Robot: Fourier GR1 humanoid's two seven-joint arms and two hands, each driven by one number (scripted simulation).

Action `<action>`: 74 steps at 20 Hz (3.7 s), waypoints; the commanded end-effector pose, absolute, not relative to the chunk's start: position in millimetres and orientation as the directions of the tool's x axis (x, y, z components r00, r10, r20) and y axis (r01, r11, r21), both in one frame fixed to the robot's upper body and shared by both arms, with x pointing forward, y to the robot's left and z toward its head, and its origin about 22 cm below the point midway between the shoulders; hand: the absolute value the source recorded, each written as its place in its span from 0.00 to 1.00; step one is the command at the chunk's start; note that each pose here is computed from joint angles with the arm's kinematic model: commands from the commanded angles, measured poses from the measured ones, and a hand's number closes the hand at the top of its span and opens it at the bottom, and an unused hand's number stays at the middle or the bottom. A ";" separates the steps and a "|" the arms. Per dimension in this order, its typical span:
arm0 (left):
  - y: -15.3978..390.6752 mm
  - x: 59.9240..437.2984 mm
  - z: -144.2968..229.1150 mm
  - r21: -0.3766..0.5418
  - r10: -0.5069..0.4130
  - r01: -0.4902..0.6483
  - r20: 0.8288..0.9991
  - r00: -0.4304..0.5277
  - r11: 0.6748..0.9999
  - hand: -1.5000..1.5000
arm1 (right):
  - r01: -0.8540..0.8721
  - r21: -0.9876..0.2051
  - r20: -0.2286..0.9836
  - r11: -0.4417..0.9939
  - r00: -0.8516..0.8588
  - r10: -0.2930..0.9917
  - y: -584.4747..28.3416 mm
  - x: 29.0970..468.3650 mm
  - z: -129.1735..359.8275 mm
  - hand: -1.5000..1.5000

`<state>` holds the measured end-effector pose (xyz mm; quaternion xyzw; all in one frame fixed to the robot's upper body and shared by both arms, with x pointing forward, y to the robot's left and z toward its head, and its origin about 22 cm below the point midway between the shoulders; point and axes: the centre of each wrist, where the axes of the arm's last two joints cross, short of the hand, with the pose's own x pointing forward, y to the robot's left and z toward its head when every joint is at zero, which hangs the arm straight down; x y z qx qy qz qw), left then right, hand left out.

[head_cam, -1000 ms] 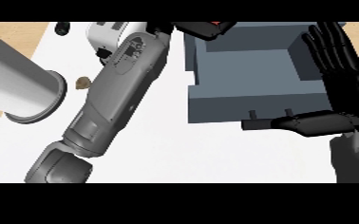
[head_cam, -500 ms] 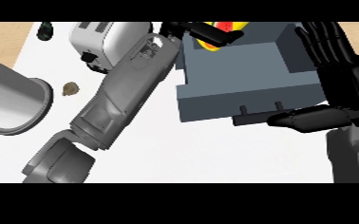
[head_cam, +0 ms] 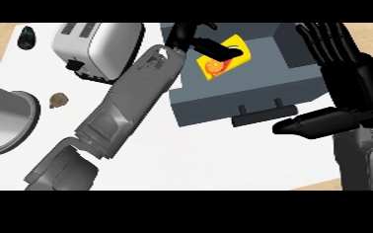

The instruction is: Pick up the cup, place it into the drawer and close the drawer

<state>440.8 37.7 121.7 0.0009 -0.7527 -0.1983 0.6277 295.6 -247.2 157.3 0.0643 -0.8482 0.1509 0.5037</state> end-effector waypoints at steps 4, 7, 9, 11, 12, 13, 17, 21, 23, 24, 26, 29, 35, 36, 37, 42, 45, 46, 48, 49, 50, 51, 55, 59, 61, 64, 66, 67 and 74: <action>42.7 437.1 111.5 0.133 -0.077 0.235 0.969 -0.233 0.963 0.00 | -0.484 -0.171 0.882 0.858 -0.464 -0.086 -228.1 294.9 156.9 0.00; 34.3 437.2 130.2 0.042 0.039 0.293 0.964 -0.264 0.955 0.00 | -0.614 -0.190 0.879 0.766 -0.455 -0.147 -208.6 297.1 160.5 1.00; 31.6 435.7 136.1 -0.011 0.105 0.296 0.946 -0.306 0.955 0.00 | -0.688 -0.201 0.904 0.698 -0.405 -0.139 -204.1 296.0 156.8 1.00; 34.8 437.2 134.4 -0.061 0.145 0.260 0.936 -0.319 0.964 0.00 | -0.720 -0.258 0.922 0.644 -0.384 -0.059 -213.5 294.6 152.0 1.00; 38.2 435.7 124.8 -0.066 0.146 0.243 0.934 -0.325 0.968 0.00 | -0.736 -0.298 0.928 0.608 -0.373 0.003 -210.1 296.6 151.8 1.00; 35.2 437.1 132.4 -0.058 0.132 0.217 0.931 -0.340 0.974 0.00 | -0.764 -0.344 0.928 0.546 -0.363 0.077 -210.4 286.4 142.0 1.00; 41.3 438.2 120.6 -0.066 0.121 0.166 0.929 -0.349 0.984 0.00 | -0.735 -0.476 0.879 0.483 -0.380 0.288 -214.2 281.8 146.1 0.00; 45.5 438.5 114.8 -0.104 0.153 0.164 0.933 -0.326 0.981 0.00 | -0.597 -0.658 0.749 0.459 -0.455 0.482 -227.1 277.2 152.5 0.00; 39.9 440.1 127.7 -0.124 0.178 0.185 0.934 -0.311 0.975 0.00 | -0.580 -0.668 0.735 0.466 -0.422 0.530 -209.0 273.8 125.6 0.00; 44.5 438.3 118.4 -0.136 0.194 0.189 0.923 -0.333 0.972 0.00 | -0.562 -0.679 0.723 0.471 -0.405 0.559 -209.0 272.1 113.8 0.00; 50.0 435.2 105.6 -0.159 0.219 0.197 0.916 -0.335 0.967 0.00 | -0.556 -0.687 0.709 0.468 -0.373 0.598 -212.2 284.5 89.6 0.00; 56.7 429.5 88.3 -0.173 0.231 0.200 0.919 -0.320 0.965 0.00 | -0.583 -0.697 0.671 0.418 -0.324 0.667 -199.0 300.0 61.4 0.00; 78.0 430.9 89.1 -0.221 0.280 0.202 0.896 -0.345 0.954 0.00 | -0.635 -0.701 0.606 0.324 -0.292 0.740 -216.0 325.3 -2.4 1.00; 71.7 428.0 89.0 -0.218 0.273 0.192 0.901 -0.336 0.957 0.00 | -0.630 -0.698 0.605 0.341 -0.265 0.751 -212.9 333.0 -10.6 1.00; 98.3 434.4 88.6 -0.218 0.271 0.191 0.907 -0.322 0.957 0.00 | -0.617 -0.703 0.606 0.355 -0.257 0.753 -216.5 340.9 -12.1 1.00; 107.4 413.9 50.2 -0.238 0.294 0.207 0.903 -0.314 0.949 0.00 | -0.520 -0.717 0.654 0.464 -0.269 0.707 -236.3 375.8 -1.0 1.00; 117.1 424.6 78.0 -0.234 0.296 0.221 0.903 -0.310 0.947 0.00 | -0.479 -0.724 0.660 0.497 -0.272 0.700 -242.5 394.0 7.4 1.00; 129.7 423.5 70.8 -0.234 0.294 0.220 0.906 -0.305 0.947 0.00 | -0.428 -0.734 0.659 0.527 -0.261 0.706 -237.7 400.3 14.7 1.00; 117.8 416.2 64.9 -0.245 0.308 0.225 0.900 -0.310 0.943 0.00 | -0.373 -0.715 0.692 0.591 -0.264 0.672 -254.9 413.0 34.9 1.00; 140.1 426.5 84.8 -0.236 0.304 0.237 0.899 -0.316 0.942 0.00 | -0.362 -0.723 0.684 0.588 -0.257 0.683 -259.4 413.9 33.4 1.00; 144.4 422.1 74.9 -0.233 0.298 0.233 0.904 -0.305 0.944 0.00 | -0.310 -0.721 0.691 0.619 -0.254 0.677 -265.9 423.6 53.9 1.00; 146.2 418.6 67.1 -0.228 0.295 0.232 0.904 -0.311 0.945 0.00 | -0.299 -0.711 0.702 0.636 -0.255 0.665 -276.5 425.8 59.6 1.00; 147.1 415.5 63.6 -0.228 0.303 0.261 0.906 -0.296 0.938 0.00 | -0.241 -0.706 0.708 0.666 -0.219 0.671 -289.5 434.1 83.3 1.00; 159.8 411.7 56.3 -0.226 0.301 0.267 0.910 -0.285 0.937 0.00 | -0.239 -0.700 0.714 0.673 -0.227 0.662 -299.3 436.7 99.3 1.00; 158.0 416.1 68.2 -0.232 0.314 0.278 0.900 -0.301 0.932 0.00 | -0.239 -0.685 0.729 0.688 -0.227 0.646 -299.9 439.0 108.7 1.00; 165.1 413.6 63.6 -0.222 0.304 0.277 0.904 -0.300 0.935 0.00 | -0.236 -0.676 0.737 0.698 -0.226 0.637 -311.7 436.2 113.7 1.00; 164.5 410.3 57.3 -0.229 0.314 0.295 0.907 -0.280 0.927 0.00 | -0.238 -0.666 0.746 0.707 -0.243 0.620 -313.0 436.9 121.7 1.00; 161.2 410.2 57.8 -0.231 0.317 0.297 0.905 -0.283 0.926 0.00 | -0.238 -0.657 0.754 0.715 -0.239 0.613 -310.6 435.4 114.6 1.00; 174.4 409.0 57.4 -0.234 0.324 0.306 0.902 -0.287 0.923 0.00 | -0.266 -0.634 0.773 0.726 -0.231 0.591 -322.2 432.1 124.9 1.00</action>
